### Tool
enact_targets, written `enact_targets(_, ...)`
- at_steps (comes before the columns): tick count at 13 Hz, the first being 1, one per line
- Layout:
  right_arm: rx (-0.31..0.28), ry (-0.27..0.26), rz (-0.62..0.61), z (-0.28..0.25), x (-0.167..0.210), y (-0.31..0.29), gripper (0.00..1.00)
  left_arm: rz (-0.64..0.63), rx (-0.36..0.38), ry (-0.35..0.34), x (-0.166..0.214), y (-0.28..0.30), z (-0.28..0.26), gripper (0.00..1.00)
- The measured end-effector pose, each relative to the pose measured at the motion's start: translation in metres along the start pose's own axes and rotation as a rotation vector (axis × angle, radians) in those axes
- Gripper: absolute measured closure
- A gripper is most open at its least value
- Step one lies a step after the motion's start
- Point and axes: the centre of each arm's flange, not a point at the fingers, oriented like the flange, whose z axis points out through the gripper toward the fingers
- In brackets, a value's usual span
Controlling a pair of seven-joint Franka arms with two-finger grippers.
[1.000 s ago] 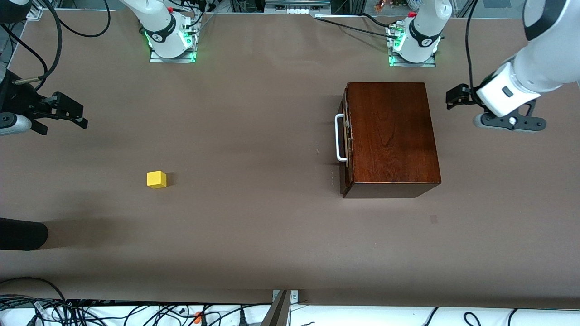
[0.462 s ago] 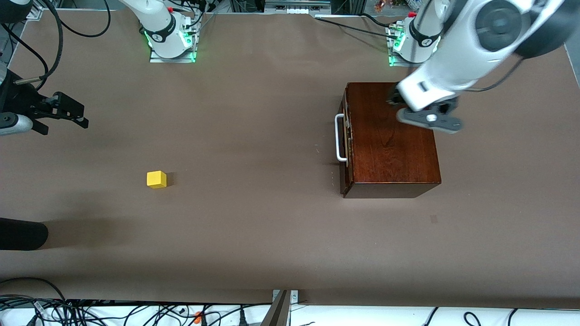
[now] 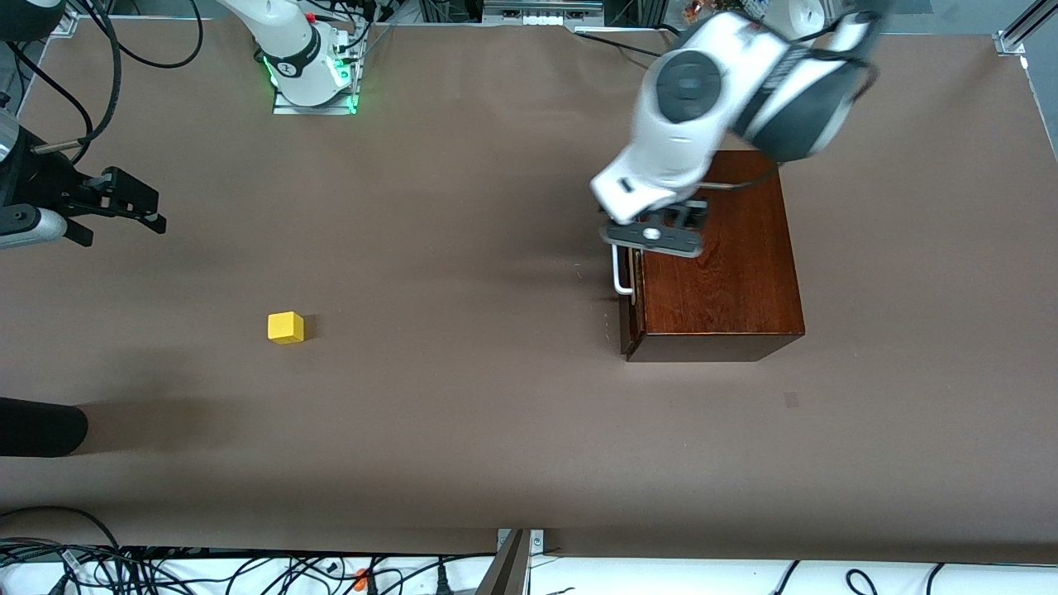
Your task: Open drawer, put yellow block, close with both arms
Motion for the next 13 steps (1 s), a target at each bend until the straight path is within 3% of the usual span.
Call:
enact_targets(3, 0.000, 0.000, 0.000, 0.000, 0.000, 0.000, 0.00, 0.002, 0.098, 0.013, -0.021, 0.064, 0.036, 0.00)
enact_targets(6, 0.000, 0.000, -0.001, 0.000, 0.000, -0.001, 0.00, 0.009, 0.163, 0.024, -0.022, 0.079, 0.062, 0.00)
enact_targets(13, 0.000, 0.000, -0.004, 0.000, 0.000, -0.002, 0.00, -0.011, 0.191, 0.008, -0.010, 0.083, 0.107, 0.00)
